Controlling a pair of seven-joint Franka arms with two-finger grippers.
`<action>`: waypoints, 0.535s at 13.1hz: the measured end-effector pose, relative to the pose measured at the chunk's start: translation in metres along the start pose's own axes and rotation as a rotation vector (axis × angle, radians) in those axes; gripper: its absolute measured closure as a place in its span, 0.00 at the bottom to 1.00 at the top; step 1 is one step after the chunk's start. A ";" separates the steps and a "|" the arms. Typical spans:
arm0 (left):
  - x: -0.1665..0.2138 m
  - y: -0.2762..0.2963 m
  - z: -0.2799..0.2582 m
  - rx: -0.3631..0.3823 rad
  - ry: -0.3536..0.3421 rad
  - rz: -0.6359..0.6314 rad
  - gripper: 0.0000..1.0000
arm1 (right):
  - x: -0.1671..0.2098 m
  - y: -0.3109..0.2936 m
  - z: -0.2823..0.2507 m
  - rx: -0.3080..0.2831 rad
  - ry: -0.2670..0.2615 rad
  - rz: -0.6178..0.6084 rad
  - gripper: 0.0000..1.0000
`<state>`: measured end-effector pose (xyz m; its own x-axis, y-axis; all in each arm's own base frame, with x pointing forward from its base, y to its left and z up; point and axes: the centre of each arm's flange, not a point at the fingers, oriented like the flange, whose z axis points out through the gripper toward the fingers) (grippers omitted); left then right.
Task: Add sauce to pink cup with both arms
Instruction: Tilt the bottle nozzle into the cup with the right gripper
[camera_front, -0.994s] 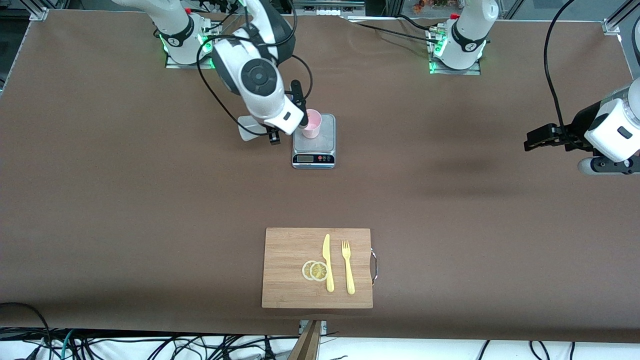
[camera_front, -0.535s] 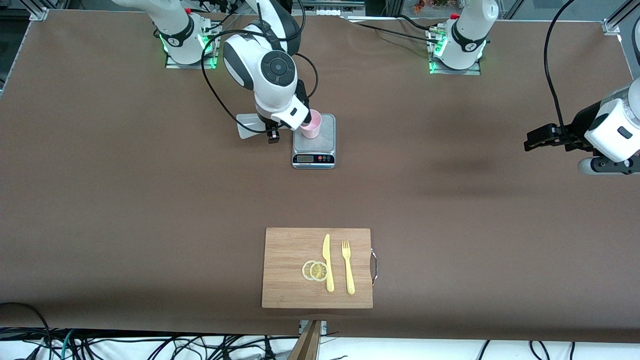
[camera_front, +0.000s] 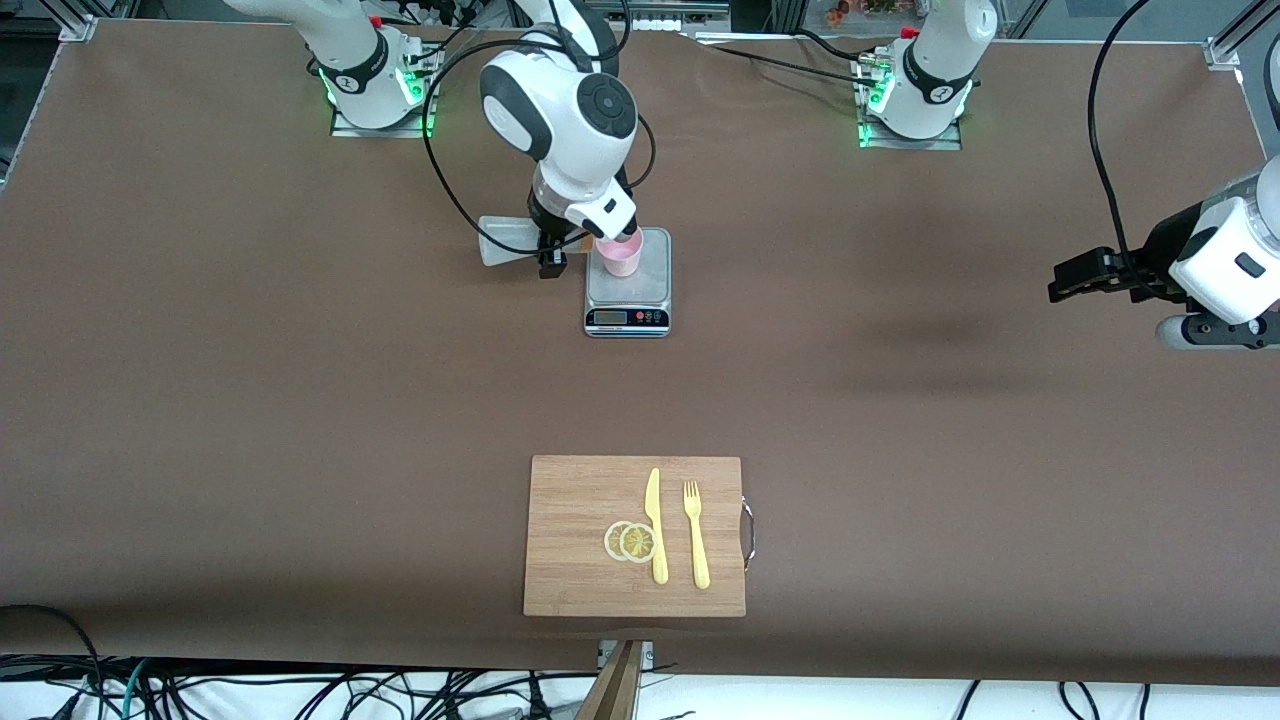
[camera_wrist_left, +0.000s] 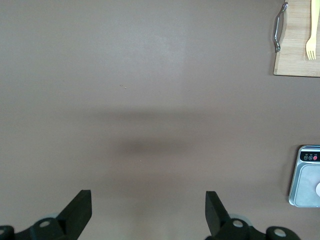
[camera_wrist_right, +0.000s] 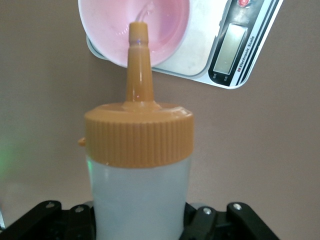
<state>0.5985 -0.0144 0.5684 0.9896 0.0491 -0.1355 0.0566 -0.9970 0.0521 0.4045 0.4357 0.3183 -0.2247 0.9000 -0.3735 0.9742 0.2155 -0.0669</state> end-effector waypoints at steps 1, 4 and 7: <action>0.000 0.000 0.000 0.000 0.000 0.000 0.00 | 0.003 -0.003 0.002 -0.008 -0.022 0.003 0.74; 0.000 0.000 0.000 0.000 0.000 0.000 0.00 | 0.007 -0.005 0.006 -0.016 -0.057 0.004 0.74; 0.000 0.000 0.000 0.000 0.000 0.000 0.00 | 0.007 -0.005 0.005 -0.019 -0.057 0.008 0.74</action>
<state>0.5986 -0.0144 0.5682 0.9895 0.0492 -0.1359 0.0567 -0.9970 0.0521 0.3984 0.4387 0.3111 -0.2150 0.8788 -0.4260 0.9753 0.2161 -0.0465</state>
